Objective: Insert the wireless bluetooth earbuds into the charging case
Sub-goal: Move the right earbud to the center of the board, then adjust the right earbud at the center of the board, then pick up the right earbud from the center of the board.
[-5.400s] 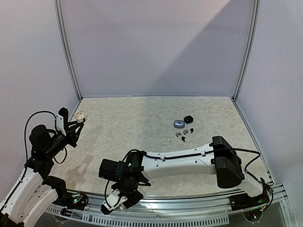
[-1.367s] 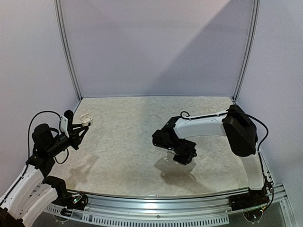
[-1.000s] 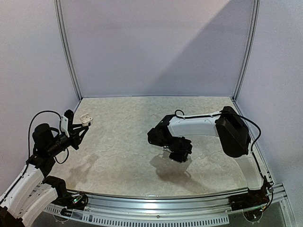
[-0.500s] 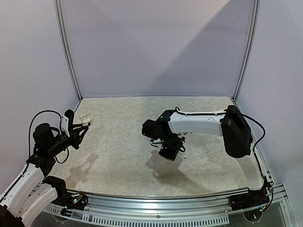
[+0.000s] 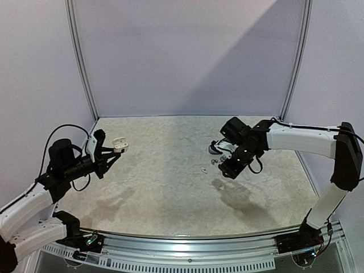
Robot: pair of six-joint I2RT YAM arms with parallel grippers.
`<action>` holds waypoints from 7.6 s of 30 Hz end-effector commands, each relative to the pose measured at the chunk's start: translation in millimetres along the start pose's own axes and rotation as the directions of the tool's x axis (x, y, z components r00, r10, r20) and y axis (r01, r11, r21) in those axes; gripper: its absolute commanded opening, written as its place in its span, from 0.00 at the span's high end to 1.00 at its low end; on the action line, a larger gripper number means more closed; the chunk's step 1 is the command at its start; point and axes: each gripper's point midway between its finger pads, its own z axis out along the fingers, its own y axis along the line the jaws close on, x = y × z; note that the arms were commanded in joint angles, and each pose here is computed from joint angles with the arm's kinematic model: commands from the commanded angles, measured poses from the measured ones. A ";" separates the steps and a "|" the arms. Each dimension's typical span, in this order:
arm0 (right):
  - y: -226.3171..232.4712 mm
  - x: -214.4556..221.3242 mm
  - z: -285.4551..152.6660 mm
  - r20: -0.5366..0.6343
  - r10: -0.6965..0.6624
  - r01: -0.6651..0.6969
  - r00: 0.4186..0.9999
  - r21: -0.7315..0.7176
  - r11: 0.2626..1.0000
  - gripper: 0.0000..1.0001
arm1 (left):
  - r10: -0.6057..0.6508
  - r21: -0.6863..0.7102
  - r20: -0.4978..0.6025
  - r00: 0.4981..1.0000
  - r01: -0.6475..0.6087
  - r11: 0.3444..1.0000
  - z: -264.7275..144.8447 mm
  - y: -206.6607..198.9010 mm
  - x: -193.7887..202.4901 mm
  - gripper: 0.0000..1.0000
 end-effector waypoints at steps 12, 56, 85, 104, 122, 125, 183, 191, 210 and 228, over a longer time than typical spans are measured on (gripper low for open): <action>26.9 12.1 10.4 0.363 -0.850 0.923 0.381 -0.204 0.326 0.37 | 0.113 0.338 -0.003 0.994 -0.105 0.935 60.9 -68.5 -46.5 1.00; 43.0 -9.8 48.1 0.291 -0.772 0.822 0.565 -0.281 0.495 0.91 | 0.051 0.294 -0.065 0.997 -0.030 0.955 87.6 -66.1 -25.5 1.00; -42.2 60.9 96.9 -0.315 0.500 -0.459 0.807 0.199 0.866 0.92 | 0.013 0.225 -0.074 0.997 0.004 0.974 85.8 -55.9 -22.0 1.00; -44.3 38.8 81.9 -0.303 0.433 -0.407 0.849 0.149 0.901 0.63 | 0.029 0.225 -0.070 0.997 -0.013 0.974 84.4 -56.5 -18.7 1.00; -39.2 39.2 89.3 -0.315 0.474 -0.457 0.822 0.131 0.880 0.76 | 0.026 0.224 -0.070 0.997 -0.009 0.975 81.7 -57.1 -16.5 1.00; -38.1 38.1 88.0 -0.315 0.469 -0.456 0.825 0.120 0.882 0.84 | 0.026 0.222 -0.070 0.997 -0.010 0.975 81.5 -56.8 -16.2 1.00; -35.9 1.8 47.4 -0.218 0.302 -0.290 0.928 0.084 0.953 0.64 | 0.026 0.225 -0.087 0.996 -0.006 0.974 83.8 -57.2 -10.7 1.00; -29.2 -3.9 54.3 -0.234 0.403 -0.363 0.885 0.195 0.911 0.72 | 0.027 0.226 -0.090 0.996 -0.005 0.974 84.3 -57.4 -10.3 1.00; -29.2 20.1 81.5 -0.334 0.385 -0.294 0.861 0.291 0.910 0.77 | 0.032 0.222 -0.092 0.995 -0.010 0.975 84.7 -56.7 -7.4 1.00; -34.4 20.2 84.3 -0.333 0.381 -0.307 0.862 0.254 0.917 0.99 | 0.033 0.217 -0.096 0.995 -0.011 0.976 84.2 -55.9 -6.1 1.00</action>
